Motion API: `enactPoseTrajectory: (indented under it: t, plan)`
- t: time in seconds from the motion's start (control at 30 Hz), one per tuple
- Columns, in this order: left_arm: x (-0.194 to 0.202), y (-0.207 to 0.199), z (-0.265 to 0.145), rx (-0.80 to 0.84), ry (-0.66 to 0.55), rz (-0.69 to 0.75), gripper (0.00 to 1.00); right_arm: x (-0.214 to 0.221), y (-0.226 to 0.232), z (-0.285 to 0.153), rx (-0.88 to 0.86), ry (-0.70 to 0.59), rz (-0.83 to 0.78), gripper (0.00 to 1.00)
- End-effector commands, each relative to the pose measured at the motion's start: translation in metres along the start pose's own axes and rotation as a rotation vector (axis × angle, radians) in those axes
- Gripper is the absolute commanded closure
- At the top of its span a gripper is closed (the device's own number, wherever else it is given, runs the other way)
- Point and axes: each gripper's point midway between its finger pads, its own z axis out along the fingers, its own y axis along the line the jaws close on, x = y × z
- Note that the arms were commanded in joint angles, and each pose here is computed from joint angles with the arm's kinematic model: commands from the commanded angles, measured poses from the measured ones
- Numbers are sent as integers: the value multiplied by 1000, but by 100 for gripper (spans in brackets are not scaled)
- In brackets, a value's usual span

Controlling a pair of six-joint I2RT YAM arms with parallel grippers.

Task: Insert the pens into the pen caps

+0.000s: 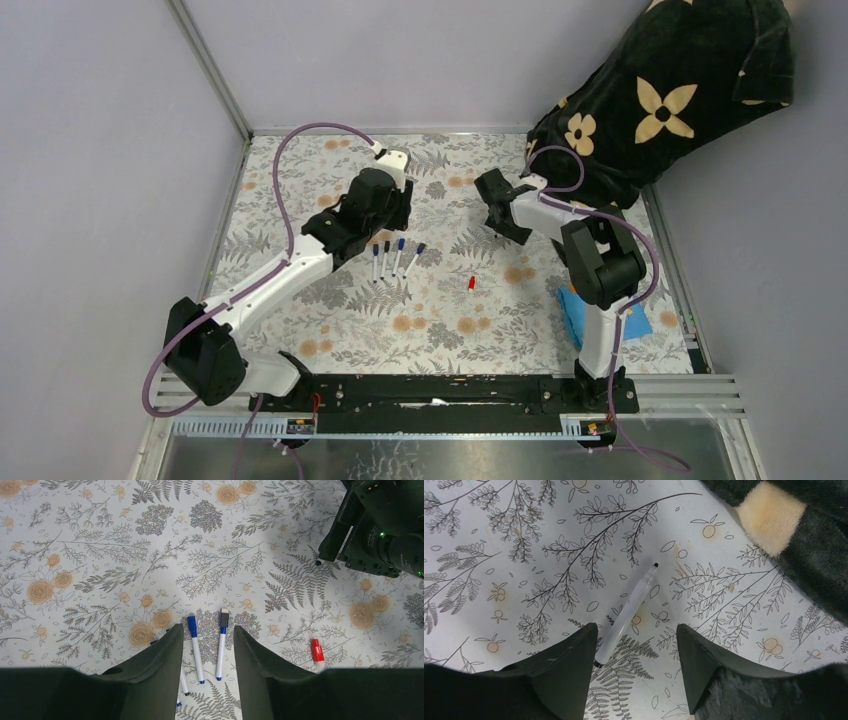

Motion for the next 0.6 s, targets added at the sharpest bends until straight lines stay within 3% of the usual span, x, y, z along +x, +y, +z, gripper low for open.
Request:
enactPoseTrajectory:
  t: [0.0,0.57]
  plan:
    - [-5,5,4,-24,-21,9,52,-11,6,3,-9,-11,17,35]
    - [1,4,10,-21,3,7,52,-3,2,9,-58,-1,-1,66]
